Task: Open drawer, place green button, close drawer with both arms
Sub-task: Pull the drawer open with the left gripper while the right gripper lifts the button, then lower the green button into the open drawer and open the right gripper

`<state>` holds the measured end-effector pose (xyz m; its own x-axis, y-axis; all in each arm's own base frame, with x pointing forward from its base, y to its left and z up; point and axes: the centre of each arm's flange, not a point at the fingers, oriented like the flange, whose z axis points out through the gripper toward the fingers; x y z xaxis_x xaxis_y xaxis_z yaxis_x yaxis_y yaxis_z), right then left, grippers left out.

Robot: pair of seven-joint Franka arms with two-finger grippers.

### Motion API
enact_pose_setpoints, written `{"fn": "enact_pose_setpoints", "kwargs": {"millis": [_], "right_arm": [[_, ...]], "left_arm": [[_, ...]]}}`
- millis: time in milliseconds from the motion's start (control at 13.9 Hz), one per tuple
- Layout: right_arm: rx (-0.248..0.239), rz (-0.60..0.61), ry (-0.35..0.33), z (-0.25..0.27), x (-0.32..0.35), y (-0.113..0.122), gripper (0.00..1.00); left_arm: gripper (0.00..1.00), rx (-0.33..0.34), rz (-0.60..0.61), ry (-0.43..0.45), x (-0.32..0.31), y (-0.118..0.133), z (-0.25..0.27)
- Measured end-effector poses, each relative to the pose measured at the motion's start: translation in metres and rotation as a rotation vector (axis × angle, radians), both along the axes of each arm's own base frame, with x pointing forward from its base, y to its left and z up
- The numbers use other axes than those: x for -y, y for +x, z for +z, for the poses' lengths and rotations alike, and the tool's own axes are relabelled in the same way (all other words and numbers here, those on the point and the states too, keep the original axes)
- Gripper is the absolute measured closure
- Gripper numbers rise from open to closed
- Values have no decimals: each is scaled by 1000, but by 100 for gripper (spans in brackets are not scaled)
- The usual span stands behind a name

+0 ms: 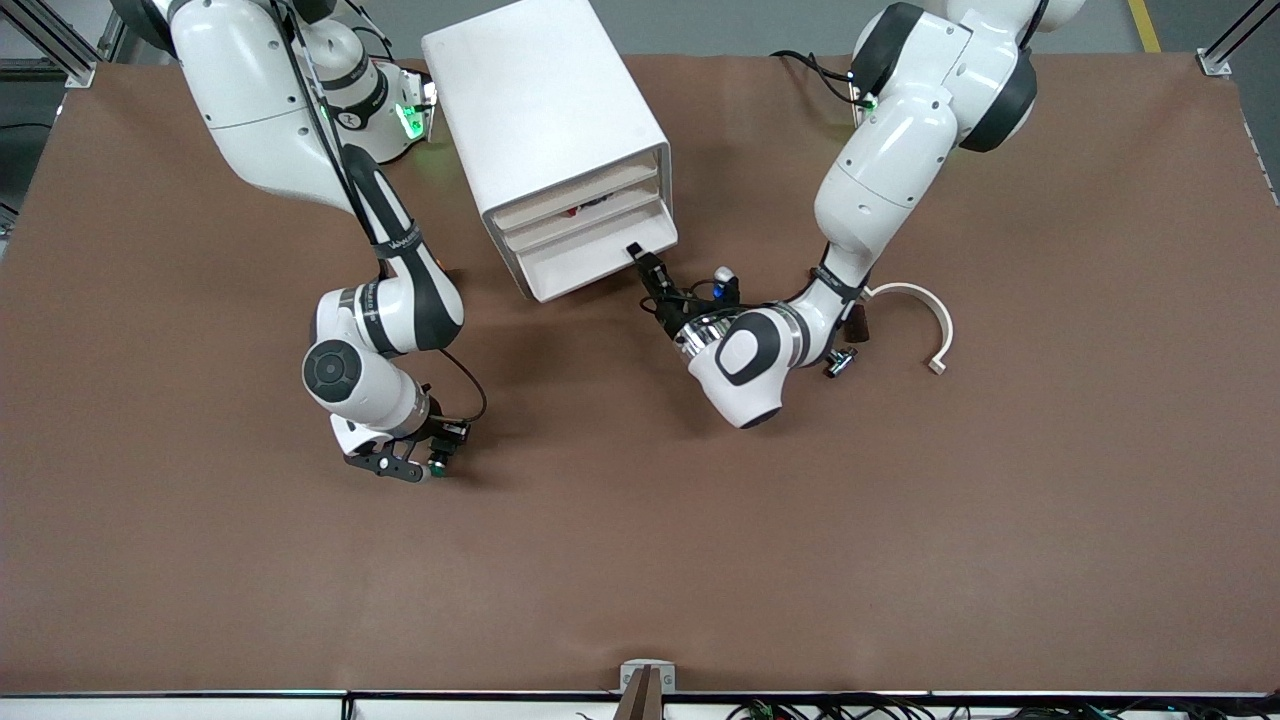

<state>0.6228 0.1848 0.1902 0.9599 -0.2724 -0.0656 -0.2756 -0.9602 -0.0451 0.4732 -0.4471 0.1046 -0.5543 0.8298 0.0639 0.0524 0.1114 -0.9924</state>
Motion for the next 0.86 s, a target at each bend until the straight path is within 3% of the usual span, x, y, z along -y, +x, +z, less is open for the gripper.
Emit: {"fn": "enact_pose_setpoints", "kwargs": {"millis": [360, 648, 864], "right_arm": [[-74, -145, 13, 85, -2, 1, 59], [-87, -341, 19, 152, -60, -34, 59], [-95, -477, 3, 160, -138, -81, 59]], "left_arm": [[85, 21, 89, 3, -32, 35, 1], [84, 30, 115, 9, -40, 44, 1], [58, 47, 150, 18, -56, 59, 1]]}}
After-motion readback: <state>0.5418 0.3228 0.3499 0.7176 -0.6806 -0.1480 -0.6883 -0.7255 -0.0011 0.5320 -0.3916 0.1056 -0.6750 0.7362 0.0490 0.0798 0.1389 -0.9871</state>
